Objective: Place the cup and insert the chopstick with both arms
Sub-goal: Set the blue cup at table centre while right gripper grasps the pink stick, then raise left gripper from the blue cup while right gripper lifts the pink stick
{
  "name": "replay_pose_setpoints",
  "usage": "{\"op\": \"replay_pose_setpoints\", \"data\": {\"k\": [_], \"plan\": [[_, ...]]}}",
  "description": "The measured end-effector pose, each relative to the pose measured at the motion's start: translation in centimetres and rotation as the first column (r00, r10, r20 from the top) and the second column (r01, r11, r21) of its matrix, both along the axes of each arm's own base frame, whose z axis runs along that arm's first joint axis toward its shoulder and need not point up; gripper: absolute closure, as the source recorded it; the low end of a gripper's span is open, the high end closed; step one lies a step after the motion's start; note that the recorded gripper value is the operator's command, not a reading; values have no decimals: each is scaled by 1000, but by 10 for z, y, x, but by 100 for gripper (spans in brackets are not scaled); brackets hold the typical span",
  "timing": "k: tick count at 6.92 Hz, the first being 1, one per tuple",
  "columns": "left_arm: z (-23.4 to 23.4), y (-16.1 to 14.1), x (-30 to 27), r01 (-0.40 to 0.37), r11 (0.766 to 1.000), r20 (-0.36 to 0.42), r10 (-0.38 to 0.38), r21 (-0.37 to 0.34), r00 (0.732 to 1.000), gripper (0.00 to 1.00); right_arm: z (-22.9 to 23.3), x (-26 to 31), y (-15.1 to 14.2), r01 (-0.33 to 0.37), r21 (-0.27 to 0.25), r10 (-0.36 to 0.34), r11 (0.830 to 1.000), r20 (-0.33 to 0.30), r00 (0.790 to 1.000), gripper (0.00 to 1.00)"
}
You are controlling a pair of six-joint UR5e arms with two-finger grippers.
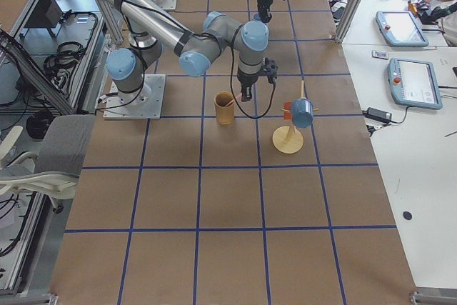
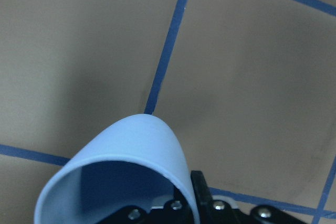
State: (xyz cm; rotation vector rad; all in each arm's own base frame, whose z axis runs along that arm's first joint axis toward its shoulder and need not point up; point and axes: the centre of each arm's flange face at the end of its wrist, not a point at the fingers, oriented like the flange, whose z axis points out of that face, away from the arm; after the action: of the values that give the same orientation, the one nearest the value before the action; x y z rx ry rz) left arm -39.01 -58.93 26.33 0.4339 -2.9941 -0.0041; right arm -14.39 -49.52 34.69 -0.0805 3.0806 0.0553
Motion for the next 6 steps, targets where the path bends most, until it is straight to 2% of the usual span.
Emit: {"op": "replay_pose_setpoints", "data": {"k": [2, 4, 6], "plan": [[-14, 6, 2, 8, 1000, 27, -8, 0, 1000, 0, 1, 1, 0, -2, 1, 2, 1000, 2, 1000, 100], [36, 0, -3, 61, 994, 2, -61, -88, 998, 0, 4, 3, 0, -7, -3, 7, 1000, 1, 1000, 100], [129, 12, 2, 99, 990, 0, -99, -102, 995, 0, 14, 8, 2, -11, -9, 11, 1000, 5, 1000, 100]]}}
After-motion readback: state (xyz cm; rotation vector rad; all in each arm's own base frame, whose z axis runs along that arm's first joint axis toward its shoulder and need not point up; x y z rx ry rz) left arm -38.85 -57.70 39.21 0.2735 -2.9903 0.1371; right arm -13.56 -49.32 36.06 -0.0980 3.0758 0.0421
